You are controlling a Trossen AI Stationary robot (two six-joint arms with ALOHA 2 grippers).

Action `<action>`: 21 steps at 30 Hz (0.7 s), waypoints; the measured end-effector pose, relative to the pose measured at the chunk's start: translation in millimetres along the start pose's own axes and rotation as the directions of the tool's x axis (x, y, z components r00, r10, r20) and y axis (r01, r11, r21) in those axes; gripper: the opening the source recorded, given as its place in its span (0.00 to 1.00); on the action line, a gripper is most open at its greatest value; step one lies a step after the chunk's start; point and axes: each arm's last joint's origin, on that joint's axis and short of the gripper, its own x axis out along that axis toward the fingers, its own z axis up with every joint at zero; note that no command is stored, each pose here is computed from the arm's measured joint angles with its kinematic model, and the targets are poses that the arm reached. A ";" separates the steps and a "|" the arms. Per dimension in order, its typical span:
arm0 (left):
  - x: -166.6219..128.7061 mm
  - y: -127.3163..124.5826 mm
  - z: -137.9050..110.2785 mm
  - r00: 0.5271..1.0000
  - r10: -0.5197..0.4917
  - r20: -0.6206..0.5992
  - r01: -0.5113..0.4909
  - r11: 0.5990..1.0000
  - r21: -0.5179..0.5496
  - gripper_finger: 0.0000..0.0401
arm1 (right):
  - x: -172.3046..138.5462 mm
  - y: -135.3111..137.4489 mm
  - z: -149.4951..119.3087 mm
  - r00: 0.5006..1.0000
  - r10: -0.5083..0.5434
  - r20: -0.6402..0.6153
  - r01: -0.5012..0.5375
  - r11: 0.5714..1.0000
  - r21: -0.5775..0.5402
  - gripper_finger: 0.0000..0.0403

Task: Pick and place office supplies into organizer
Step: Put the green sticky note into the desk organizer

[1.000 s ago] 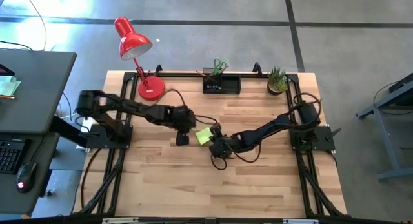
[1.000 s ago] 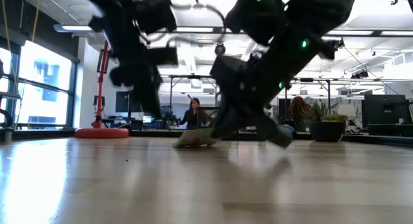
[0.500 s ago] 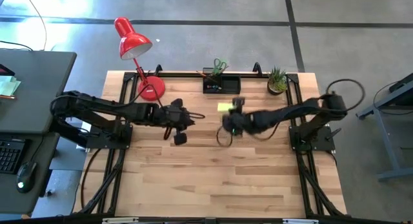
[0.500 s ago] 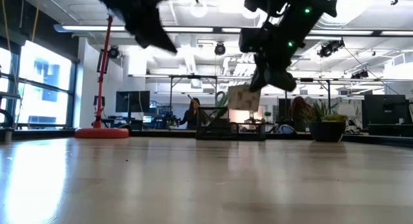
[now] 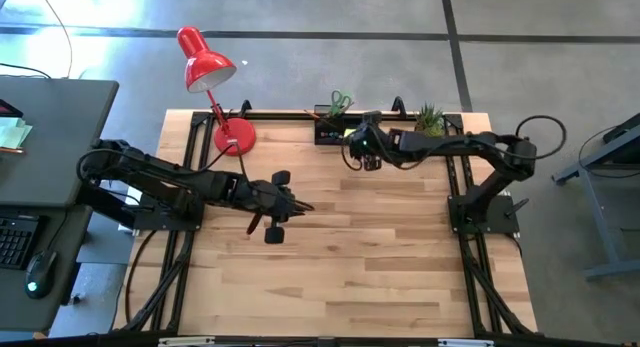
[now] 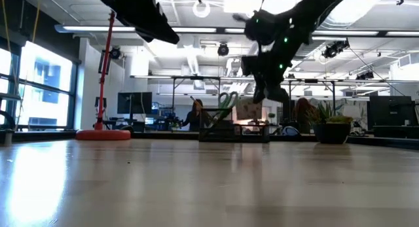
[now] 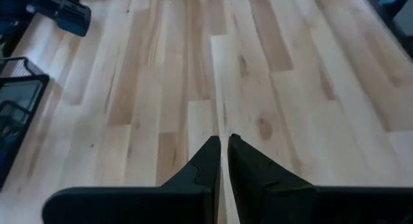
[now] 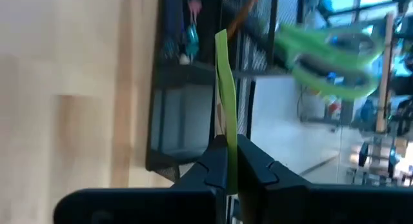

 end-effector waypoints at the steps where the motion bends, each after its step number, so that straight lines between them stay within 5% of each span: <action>1: 0.0 0.3 -0.7 1.000 0.011 -0.007 -0.011 1.000 0.001 0.05 | 6.3 -1.4 -3.1 1.000 0.003 -0.016 -0.003 1.000 0.006 0.00; 21: -0.4 0.4 0.6 1.000 -0.002 0.004 0.002 1.000 -0.006 0.05 | 76.1 -4.1 -34.7 0.988 0.152 -0.014 -0.152 0.988 0.026 0.02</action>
